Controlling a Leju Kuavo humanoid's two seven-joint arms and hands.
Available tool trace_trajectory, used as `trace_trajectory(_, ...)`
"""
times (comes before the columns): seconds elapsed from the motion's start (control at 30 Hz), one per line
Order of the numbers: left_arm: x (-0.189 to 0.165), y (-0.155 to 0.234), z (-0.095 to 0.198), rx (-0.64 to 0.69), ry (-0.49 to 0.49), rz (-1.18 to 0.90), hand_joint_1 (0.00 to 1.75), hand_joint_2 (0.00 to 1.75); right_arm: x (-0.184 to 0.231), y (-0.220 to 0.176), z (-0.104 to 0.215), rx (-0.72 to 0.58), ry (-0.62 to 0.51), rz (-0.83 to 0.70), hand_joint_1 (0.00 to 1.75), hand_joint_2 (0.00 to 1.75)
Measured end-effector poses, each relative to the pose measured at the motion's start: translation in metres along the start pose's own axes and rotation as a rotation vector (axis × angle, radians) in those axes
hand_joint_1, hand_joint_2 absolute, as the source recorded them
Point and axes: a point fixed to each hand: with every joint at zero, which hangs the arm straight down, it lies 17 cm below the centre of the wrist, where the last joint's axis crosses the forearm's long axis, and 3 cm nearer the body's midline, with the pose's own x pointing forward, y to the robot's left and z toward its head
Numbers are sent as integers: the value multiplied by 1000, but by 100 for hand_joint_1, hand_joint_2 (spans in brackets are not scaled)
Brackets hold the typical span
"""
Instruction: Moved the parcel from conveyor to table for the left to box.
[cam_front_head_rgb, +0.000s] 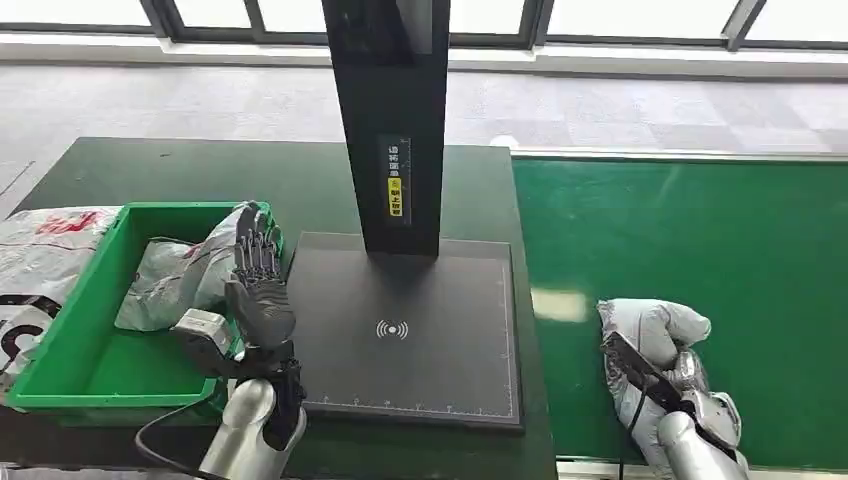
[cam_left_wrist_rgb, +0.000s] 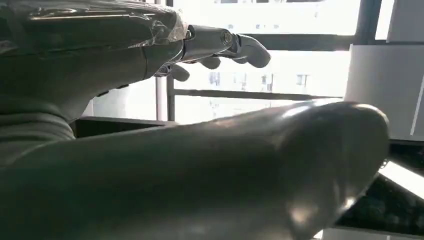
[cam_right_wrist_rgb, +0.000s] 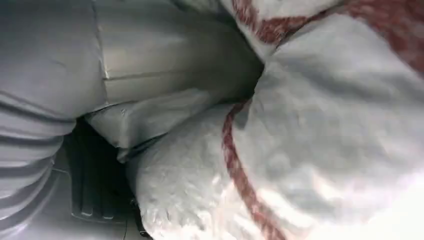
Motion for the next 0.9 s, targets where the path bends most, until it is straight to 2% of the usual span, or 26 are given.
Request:
trace_trajectory(0.2, 7, -1, -3, 5, -21, -3, 0, 0, 24, -22, 9, -79, -81, -116, 175, 175)
trace_trajectory(0.43, 4, 2, 2, 7, -9, -9, 0, 0, 41, -29, 21, -107, -138, -122, 175, 175)
trace_trajectory(0.57, 3, 3, 4, 8, -4, -11, 0, 0, 47, -46, 35, -187, -172, -192, 175, 175)
trace_trajectory(0.67, 2, 6, 7, 17, -1, -19, 0, 0, 66, -79, 51, -315, -244, -286, 175, 175)
trace_trajectory(0.73, 2, 7, 8, 22, 1, -23, 0, 0, 79, -115, 67, -459, -314, -333, 175, 175)
trace_trajectory(0.9, 3, 8, 9, 26, -1, -25, 0, 0, 107, -188, 124, -777, -488, -425, 175, 175)
